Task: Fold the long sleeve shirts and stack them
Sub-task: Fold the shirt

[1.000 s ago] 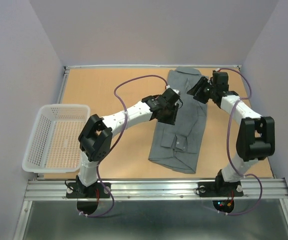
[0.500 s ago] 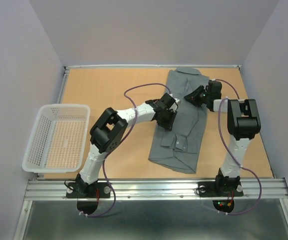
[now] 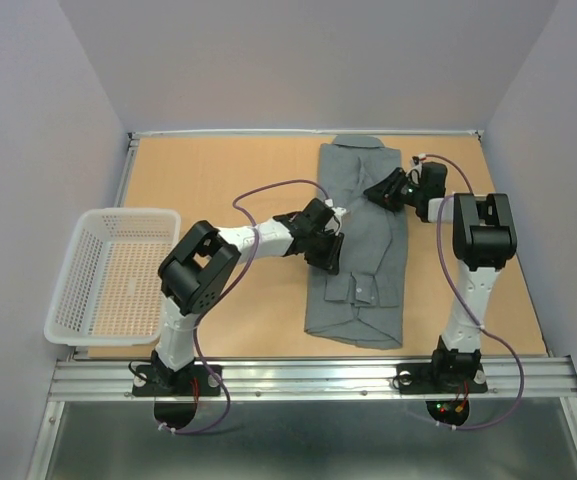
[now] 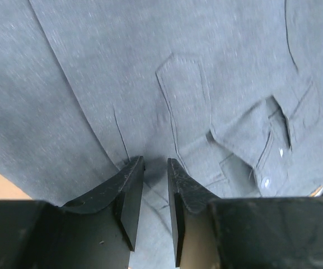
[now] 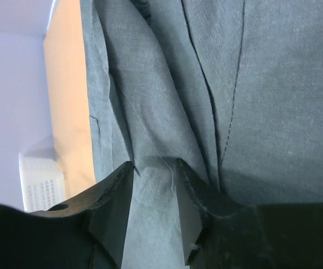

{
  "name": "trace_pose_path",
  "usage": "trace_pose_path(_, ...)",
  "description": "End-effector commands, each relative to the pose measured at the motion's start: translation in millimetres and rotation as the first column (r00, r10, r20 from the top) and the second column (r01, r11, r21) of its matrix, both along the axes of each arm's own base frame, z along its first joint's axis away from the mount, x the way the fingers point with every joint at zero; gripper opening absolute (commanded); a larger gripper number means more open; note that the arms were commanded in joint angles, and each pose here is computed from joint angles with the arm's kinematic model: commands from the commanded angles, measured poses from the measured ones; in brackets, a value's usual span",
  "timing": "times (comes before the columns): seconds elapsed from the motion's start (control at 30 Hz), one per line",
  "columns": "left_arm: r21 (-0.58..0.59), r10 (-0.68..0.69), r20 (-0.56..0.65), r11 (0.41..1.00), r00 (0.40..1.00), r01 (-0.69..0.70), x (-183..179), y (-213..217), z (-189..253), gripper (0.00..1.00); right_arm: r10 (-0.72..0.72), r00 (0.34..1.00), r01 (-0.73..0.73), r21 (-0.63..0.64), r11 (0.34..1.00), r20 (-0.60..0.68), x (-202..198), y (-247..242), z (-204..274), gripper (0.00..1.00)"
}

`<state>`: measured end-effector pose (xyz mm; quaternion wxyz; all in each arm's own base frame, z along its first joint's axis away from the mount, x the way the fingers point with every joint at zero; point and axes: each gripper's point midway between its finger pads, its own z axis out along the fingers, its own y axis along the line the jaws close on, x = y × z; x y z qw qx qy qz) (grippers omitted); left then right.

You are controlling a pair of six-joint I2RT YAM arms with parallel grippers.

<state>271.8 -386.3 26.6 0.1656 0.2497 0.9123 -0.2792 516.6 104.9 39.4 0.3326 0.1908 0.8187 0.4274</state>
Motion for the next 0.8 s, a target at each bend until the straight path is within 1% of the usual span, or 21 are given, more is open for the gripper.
trace_pose_path(0.0,0.176,0.076,-0.170,0.983,0.983,-0.046,-54,55,-40,0.37,0.103,0.994,-0.104,-0.052,0.993,-0.019,-2,35,-19,0.45)
trace_pose_path(0.07,0.180,0.125,-0.149,0.979,0.981,-0.098,-51,60,-35,0.40,0.125,0.992,-0.124,-0.055,0.991,0.014,9,46,-8,0.46)
trace_pose_path(0.13,0.184,0.190,-0.105,0.968,0.976,-0.168,-33,65,-28,0.44,0.134,0.990,-0.132,-0.051,0.990,0.034,15,50,5,0.48)
trace_pose_path(0.2,0.147,0.235,-0.059,0.963,0.970,-0.225,-11,62,-5,0.51,0.132,0.989,-0.128,-0.060,0.990,0.070,21,50,24,0.51)
trace_pose_path(0.23,0.128,0.281,-0.025,0.953,0.959,-0.276,4,63,9,0.58,0.132,0.986,-0.125,-0.076,0.989,0.100,23,50,47,0.56)
trace_pose_path(0.27,0.089,0.303,0.009,0.949,0.953,-0.303,19,57,30,0.62,0.139,0.982,-0.124,-0.115,0.986,0.126,23,46,59,0.60)
trace_pose_path(0.3,0.077,0.336,0.030,0.938,0.941,-0.338,28,58,42,0.67,0.125,0.982,-0.105,-0.144,0.984,0.140,19,42,82,0.66)
trace_pose_path(0.33,0.056,0.355,0.052,0.932,0.933,-0.358,35,57,56,0.73,0.122,0.981,-0.095,-0.171,0.981,0.153,16,38,95,0.70)
trace_pose_path(0.37,0.015,0.372,0.079,0.927,0.925,-0.374,42,53,81,0.82,0.104,0.982,-0.065,-0.236,0.970,0.158,13,29,97,0.73)
trace_pose_path(0.4,0.001,0.391,0.095,0.920,0.916,-0.392,45,54,92,0.84,0.092,0.983,-0.047,-0.266,0.963,0.159,6,23,107,0.79)
trace_pose_path(0.43,-0.014,0.403,0.098,0.915,0.910,-0.404,46,54,101,0.85,0.078,0.986,-0.031,-0.292,0.956,0.150,-10,18,126,0.82)
trace_pose_path(0.47,-0.057,0.430,0.094,0.903,0.898,-0.426,45,54,118,0.86,0.059,0.991,-0.019,-0.316,0.948,0.118,-26,12,121,0.84)
trace_pose_path(0.5,-0.063,0.441,0.086,0.898,0.894,-0.436,42,56,121,0.86,0.011,0.995,0.026,-0.354,0.935,0.102,-35,1,120,0.86)
trace_pose_path(0.53,-0.076,0.450,0.077,0.892,0.889,-0.445,39,56,124,0.86,-0.006,0.997,0.036,-0.364,0.931,0.083,-47,-3,119,0.88)
trace_pose_path(0.57,-0.094,0.464,0.067,0.884,0.883,-0.458,36,58,128,0.85,-0.021,0.999,0.037,-0.380,0.924,0.047,-73,-6,119,0.89)
trace_pose_path(0.6,-0.103,0.462,0.063,0.885,0.884,-0.455,34,57,130,0.85,-0.029,0.999,0.036,-0.389,0.921,0.025,-85,-8,116,0.89)
trace_pose_path(0.63,-0.100,0.462,0.062,0.885,0.885,-0.455,33,58,129,0.85,-0.035,0.999,0.023,-0.403,0.915,-0.024,-104,-10,110,0.89)
trace_pose_path(0.67,-0.090,0.466,0.060,0.883,0.883,-0.460,33,60,126,0.83,-0.028,1.000,0.023,-0.423,0.906,-0.006,-118,-7,120,0.89)
trace_pose_path(0.7,-0.069,0.470,0.059,0.882,0.881,-0.466,31,63,122,0.82,-0.057,0.998,0.033,-0.466,0.884,-0.036,-134,-12,107,0.88)
trace_pose_path(0.73,-0.054,0.468,0.047,0.883,0.882,-0.466,28,64,118,0.81,-0.055,0.996,0.012,-0.489,0.872,-0.075,-150,-11,101,0.87)
trace_pose_path(0.77,-0.032,0.464,0.031,0.886,0.885,-0.463,24,65,110,0.79,-0.023,0.996,-0.026,-0.504,0.863,-0.090,-163,0,99,0.85)
